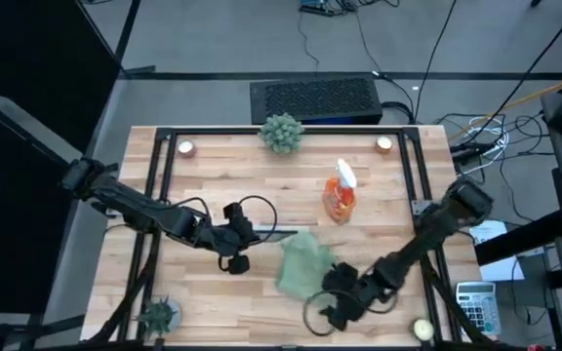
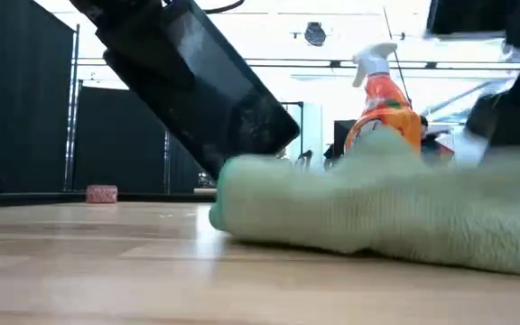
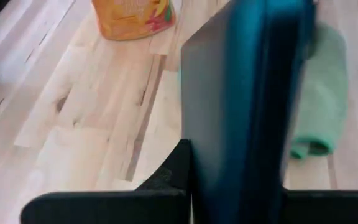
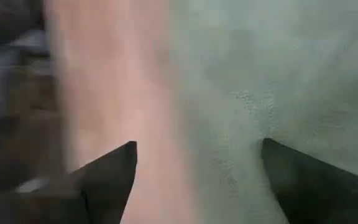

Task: Apply microfiber cloth
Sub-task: Wipe the front of the cellphone with a microfiber cloth

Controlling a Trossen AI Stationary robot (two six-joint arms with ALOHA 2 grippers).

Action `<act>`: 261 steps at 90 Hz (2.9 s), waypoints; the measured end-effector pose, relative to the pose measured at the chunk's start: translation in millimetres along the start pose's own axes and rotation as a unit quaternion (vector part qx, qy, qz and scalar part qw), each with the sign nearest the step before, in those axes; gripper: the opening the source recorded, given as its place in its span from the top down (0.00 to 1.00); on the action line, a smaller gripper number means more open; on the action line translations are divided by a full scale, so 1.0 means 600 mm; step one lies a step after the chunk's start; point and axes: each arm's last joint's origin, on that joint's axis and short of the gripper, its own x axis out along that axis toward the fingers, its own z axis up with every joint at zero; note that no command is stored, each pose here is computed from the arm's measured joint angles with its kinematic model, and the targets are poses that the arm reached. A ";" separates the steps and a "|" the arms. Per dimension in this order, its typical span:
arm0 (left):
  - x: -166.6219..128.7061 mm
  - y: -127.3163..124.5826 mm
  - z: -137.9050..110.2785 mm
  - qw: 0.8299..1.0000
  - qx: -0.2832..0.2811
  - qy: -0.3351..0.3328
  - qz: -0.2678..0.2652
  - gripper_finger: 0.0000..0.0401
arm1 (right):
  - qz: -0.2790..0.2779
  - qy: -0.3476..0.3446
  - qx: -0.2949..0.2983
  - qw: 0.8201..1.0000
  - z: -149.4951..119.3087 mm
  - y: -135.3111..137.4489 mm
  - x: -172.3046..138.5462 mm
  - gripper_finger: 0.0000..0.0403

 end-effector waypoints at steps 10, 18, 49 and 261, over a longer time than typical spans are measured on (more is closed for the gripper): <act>0.000 -0.003 0.004 0.999 -0.028 -0.009 -0.017 0.98 | -0.036 -0.094 -0.036 0.994 0.011 0.002 -0.012 0.21; 0.000 -0.003 0.004 0.999 -0.051 -0.009 -0.013 0.98 | -0.082 -0.141 -0.106 0.981 0.020 -0.007 0.006 0.21; 0.001 -0.001 0.006 0.996 -0.083 -0.025 0.010 0.98 | -0.130 -0.029 -0.131 0.982 0.003 -0.080 0.130 0.27; -0.027 -0.045 0.068 0.961 -0.120 -0.212 -0.132 0.98 | -0.298 -0.299 -0.323 0.847 0.087 0.042 -0.062 0.99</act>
